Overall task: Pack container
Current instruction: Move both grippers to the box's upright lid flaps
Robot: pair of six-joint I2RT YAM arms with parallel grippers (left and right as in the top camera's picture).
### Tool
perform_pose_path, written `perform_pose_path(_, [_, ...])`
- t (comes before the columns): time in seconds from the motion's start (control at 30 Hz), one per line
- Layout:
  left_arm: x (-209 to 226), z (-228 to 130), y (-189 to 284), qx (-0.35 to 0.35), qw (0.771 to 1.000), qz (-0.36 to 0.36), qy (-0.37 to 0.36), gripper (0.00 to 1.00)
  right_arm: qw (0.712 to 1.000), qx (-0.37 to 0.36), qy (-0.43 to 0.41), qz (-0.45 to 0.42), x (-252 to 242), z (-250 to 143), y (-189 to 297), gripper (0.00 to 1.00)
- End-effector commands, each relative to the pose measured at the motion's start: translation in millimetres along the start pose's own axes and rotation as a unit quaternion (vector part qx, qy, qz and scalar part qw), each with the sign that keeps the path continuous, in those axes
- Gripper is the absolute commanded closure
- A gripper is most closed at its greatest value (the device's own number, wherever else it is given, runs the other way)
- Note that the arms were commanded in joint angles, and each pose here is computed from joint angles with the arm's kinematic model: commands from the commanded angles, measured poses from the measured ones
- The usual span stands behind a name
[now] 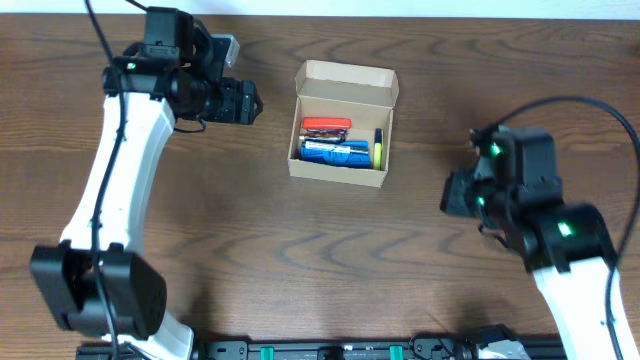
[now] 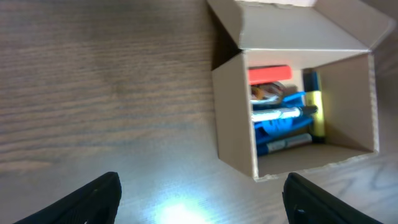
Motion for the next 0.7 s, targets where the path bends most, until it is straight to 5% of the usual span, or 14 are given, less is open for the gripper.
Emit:
perform_pose_path(0.0, [7.2,-0.2,-15.8,0.008,1.000,0.000,0.027,0.25,0.999,0.018,-0.036,-0.033,-12.3,11.1,-33.2,0.99])
perform_pose_path(0.13, [13.0,2.0,-34.2,0.013,0.999,-0.005,0.046,0.57,0.996,0.036,-0.067,-0.049,-21.8,23.3,-72.4,0.99])
perform_pose_path(0.23, [17.0,-1.3,-51.2,0.028,0.998,-0.014,0.053,0.91,0.994,0.052,-0.079,-0.047,-24.8,28.3,-102.8,0.99])
perform_pose_path(0.67, [29.5,-26.9,-98.1,0.097,0.991,-0.026,0.090,0.94,0.990,0.071,-0.097,0.067,5.0,42.1,-207.6,0.99])
Point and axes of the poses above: each gripper's point midway between its finger pads, its own y axis back along the fingers, its own x axis along the line the jaws close on, z = x × y, the point moved 3 cm from there along y, back along the fingers, and after that the axes turned 6 degrees about -y, right-handed, at the moved point
